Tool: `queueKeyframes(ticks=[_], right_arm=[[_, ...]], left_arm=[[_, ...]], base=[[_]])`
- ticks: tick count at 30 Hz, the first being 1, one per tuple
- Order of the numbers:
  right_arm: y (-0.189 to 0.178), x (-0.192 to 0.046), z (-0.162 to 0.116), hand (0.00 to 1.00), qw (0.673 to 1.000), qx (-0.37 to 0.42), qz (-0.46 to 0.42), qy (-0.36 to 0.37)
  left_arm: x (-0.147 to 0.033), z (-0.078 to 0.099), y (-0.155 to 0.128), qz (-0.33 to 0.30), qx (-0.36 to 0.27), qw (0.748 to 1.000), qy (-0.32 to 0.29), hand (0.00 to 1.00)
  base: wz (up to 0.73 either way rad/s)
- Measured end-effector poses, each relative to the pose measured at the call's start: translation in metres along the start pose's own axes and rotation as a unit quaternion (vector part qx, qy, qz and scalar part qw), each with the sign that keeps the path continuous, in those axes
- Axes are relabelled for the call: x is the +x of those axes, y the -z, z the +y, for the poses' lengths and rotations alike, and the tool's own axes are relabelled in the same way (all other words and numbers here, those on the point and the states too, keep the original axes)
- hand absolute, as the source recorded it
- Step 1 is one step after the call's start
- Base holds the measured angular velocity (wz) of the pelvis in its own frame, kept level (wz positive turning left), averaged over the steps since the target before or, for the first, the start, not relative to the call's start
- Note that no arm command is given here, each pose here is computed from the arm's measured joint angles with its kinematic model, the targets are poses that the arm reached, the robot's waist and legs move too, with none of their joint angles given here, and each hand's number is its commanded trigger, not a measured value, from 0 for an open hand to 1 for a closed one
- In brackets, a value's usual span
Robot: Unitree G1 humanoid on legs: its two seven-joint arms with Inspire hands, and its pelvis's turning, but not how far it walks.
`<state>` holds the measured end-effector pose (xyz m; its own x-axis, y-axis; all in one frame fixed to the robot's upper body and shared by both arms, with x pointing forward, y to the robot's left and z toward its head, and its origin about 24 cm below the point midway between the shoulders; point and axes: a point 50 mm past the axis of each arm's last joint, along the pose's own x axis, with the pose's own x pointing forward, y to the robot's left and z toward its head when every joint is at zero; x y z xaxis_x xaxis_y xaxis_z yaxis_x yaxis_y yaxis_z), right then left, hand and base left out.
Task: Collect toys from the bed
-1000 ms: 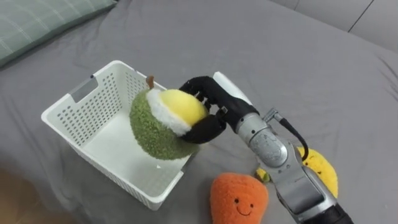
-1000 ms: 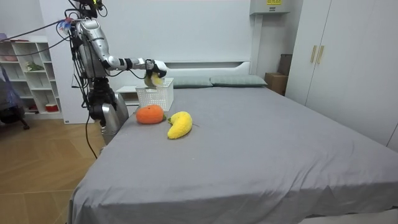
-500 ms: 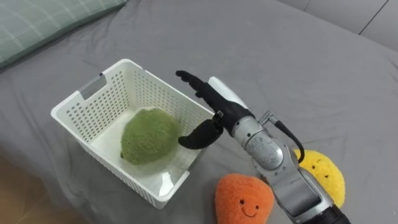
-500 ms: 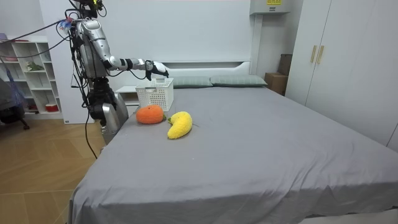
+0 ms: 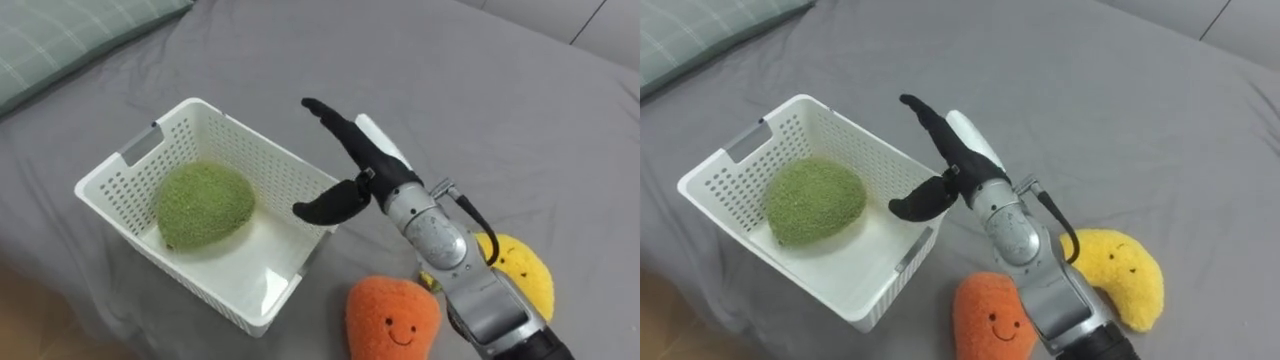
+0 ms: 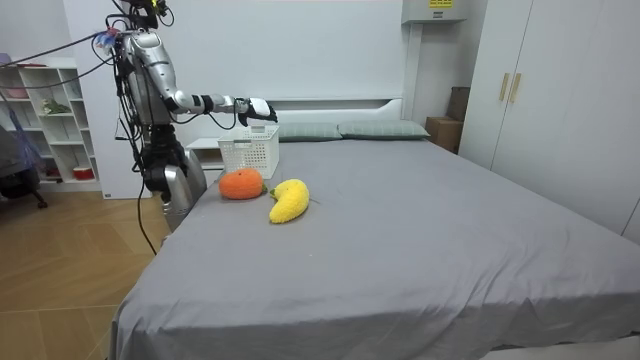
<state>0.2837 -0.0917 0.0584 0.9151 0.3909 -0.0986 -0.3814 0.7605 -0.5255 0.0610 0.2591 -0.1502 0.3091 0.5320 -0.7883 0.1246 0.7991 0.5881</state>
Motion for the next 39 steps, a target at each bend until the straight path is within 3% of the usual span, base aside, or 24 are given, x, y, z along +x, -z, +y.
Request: queueKeyframes(ticks=[23, 36, 39], right_arm=[[0.061, -0.048, -0.058, 0.00, 0.980, 0.024, 0.099, 0.169], [0.091, -0.061, -0.064, 0.00, 0.970, 0.016, 0.163, 0.178], [0.103, -0.064, -0.061, 0.00, 0.966, 0.019, 0.191, 0.172]], left_arm=[[-0.004, -0.005, 0.019, 0.030, -0.019, 0.999, -0.013, 0.00], [-0.004, -0.003, 0.025, 0.039, -0.032, 0.999, -0.015, 0.00], [-0.002, 0.004, 0.024, 0.030, -0.033, 0.999, -0.024, 0.00]], base=[[-0.11], [-0.04], [0.00]])
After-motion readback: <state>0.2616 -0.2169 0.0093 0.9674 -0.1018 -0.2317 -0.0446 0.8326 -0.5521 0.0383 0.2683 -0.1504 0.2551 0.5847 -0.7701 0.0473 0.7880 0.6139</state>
